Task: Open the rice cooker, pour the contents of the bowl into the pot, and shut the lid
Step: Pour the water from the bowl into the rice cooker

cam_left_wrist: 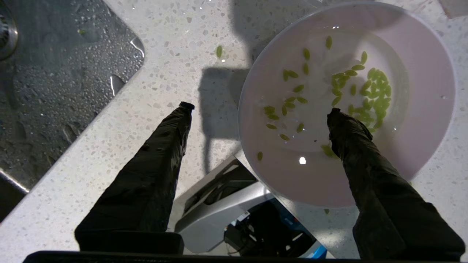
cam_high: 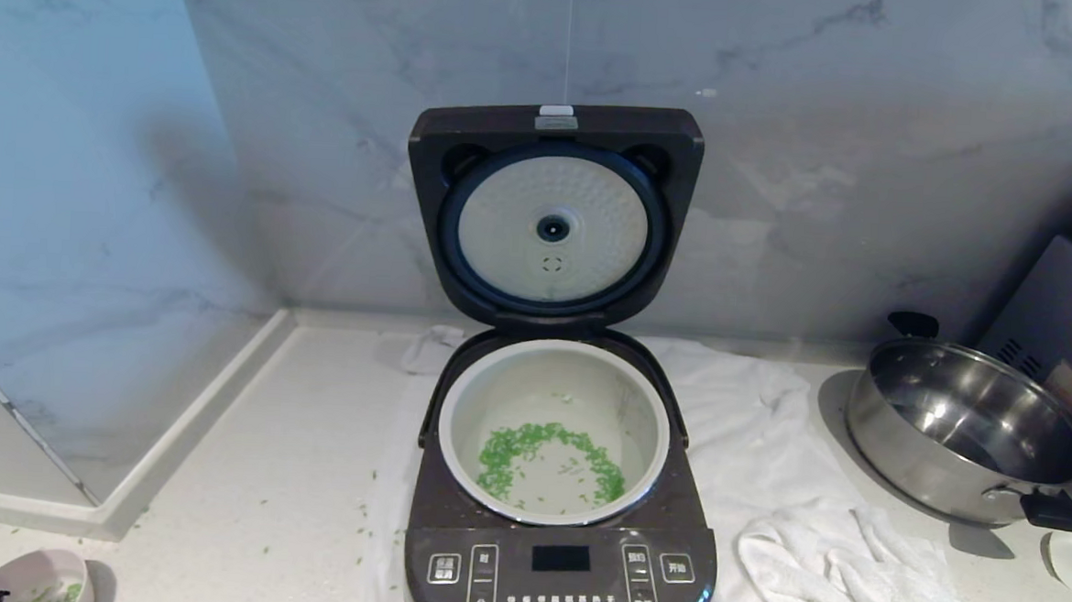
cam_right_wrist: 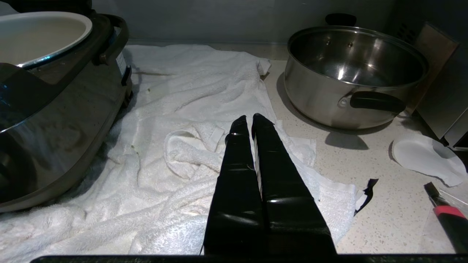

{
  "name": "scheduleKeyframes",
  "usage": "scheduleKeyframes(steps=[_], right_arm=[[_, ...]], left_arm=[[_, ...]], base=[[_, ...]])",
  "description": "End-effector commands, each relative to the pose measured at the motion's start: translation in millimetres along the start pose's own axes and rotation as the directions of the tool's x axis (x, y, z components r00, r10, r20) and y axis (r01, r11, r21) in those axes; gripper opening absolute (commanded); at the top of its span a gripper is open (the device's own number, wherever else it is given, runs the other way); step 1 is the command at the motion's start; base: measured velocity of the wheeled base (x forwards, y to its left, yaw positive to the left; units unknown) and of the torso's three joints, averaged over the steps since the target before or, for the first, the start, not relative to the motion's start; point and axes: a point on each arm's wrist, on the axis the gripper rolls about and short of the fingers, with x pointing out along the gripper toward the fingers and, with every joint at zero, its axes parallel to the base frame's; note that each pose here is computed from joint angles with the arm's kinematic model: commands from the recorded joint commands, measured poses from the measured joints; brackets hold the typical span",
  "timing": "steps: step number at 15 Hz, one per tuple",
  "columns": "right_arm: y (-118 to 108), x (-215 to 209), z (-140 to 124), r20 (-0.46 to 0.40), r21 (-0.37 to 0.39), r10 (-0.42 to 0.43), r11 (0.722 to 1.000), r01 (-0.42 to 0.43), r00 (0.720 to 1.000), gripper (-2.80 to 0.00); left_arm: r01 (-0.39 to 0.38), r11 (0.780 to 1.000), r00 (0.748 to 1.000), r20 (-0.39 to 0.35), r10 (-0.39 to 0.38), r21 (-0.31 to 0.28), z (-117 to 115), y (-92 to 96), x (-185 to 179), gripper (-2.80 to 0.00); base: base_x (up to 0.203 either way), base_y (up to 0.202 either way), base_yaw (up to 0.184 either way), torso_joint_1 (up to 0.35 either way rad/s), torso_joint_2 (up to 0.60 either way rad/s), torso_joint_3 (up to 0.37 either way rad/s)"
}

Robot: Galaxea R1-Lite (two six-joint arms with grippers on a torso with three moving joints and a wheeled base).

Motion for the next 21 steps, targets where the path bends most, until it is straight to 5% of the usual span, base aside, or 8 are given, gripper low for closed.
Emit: scheduleKeyframes(steps=[1,12,13,21], right_arm=[[0.0,0.1,0.1,-0.001,-0.001,0.001,1.0,-0.001,1.0,-2.8],[0.0,0.1,0.1,-0.001,0.0,0.001,1.0,-0.001,1.0,-2.8],[0.0,0.1,0.1,-0.001,0.001,0.001,1.0,-0.001,1.0,-2.8],[0.0,0.1,0.1,-0.001,0.0,0.001,1.0,-0.001,1.0,-2.8]], left_arm=[[0.014,1.0,0.998,-0.062,-0.015,-0.016,-0.1,3.6,19.9,0.0],[0.05,0.998,0.988,-0.144,-0.056,-0.047,1.1,9.0,51.7,0.0],[0.053,0.997,0.988,-0.146,-0.059,-0.048,0.3,8.8,51.4,-2.8],[0.053,0.997,0.987,-0.15,-0.06,-0.048,-0.9,8.2,51.5,-2.8]], base=[[0.0,0.0,0.0,0.0,0.0,0.0],[0.0,0.0,0.0,0.0,0.0,0.0],[0.0,0.0,0.0,0.0,0.0,0.0],[0.0,0.0,0.0,0.0,0.0,0.0]])
